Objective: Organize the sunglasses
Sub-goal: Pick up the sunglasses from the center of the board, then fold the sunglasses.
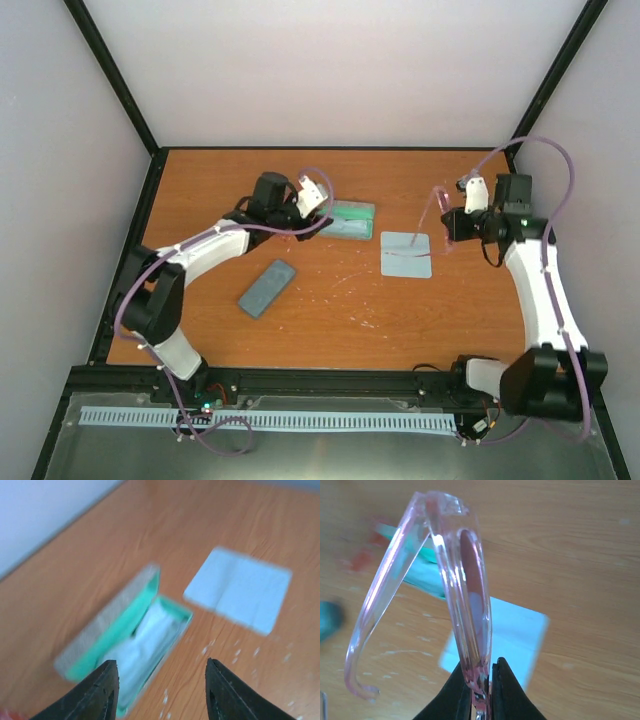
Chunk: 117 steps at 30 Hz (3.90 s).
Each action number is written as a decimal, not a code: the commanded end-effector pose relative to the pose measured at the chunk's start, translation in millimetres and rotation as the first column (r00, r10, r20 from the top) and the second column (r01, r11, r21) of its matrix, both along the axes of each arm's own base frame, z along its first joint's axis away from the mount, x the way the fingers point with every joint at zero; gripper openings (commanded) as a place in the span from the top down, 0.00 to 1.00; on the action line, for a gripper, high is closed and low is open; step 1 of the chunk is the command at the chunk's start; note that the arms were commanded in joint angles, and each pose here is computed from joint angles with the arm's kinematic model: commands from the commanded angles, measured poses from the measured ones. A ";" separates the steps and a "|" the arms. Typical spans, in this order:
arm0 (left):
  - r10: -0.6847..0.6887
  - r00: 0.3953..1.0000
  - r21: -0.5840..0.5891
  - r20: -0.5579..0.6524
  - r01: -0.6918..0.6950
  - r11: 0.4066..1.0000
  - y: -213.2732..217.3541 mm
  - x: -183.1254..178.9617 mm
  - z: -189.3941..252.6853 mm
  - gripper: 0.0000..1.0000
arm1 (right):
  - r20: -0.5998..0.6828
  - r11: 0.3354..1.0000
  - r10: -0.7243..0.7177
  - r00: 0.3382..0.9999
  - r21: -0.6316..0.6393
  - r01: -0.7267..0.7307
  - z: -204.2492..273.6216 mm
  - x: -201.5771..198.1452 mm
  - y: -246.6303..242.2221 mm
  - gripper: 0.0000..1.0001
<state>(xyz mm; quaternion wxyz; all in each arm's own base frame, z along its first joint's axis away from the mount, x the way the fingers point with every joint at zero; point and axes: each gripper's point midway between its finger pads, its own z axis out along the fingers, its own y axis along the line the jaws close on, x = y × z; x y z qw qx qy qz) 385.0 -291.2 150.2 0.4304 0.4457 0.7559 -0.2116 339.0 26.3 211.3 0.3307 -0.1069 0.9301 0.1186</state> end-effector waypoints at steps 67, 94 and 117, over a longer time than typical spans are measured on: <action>-0.227 0.972 -0.354 -0.059 0.192 0.915 17.6 -97.1 82.7 0.75 | 0.012 0.604 0.436 0.900 0.738 -0.303 42.8 43.8 202.2 0.97; -0.325 0.945 -0.428 -0.026 0.284 0.858 -33.4 -63.8 114.4 0.74 | -0.043 0.553 0.580 0.814 0.754 -0.354 22.2 -0.3 252.8 0.97; -0.012 0.996 -0.165 -0.093 -0.004 0.986 22.7 101.8 41.8 0.77 | -0.144 0.710 0.211 0.967 0.702 -0.051 -23.9 28.5 194.9 0.97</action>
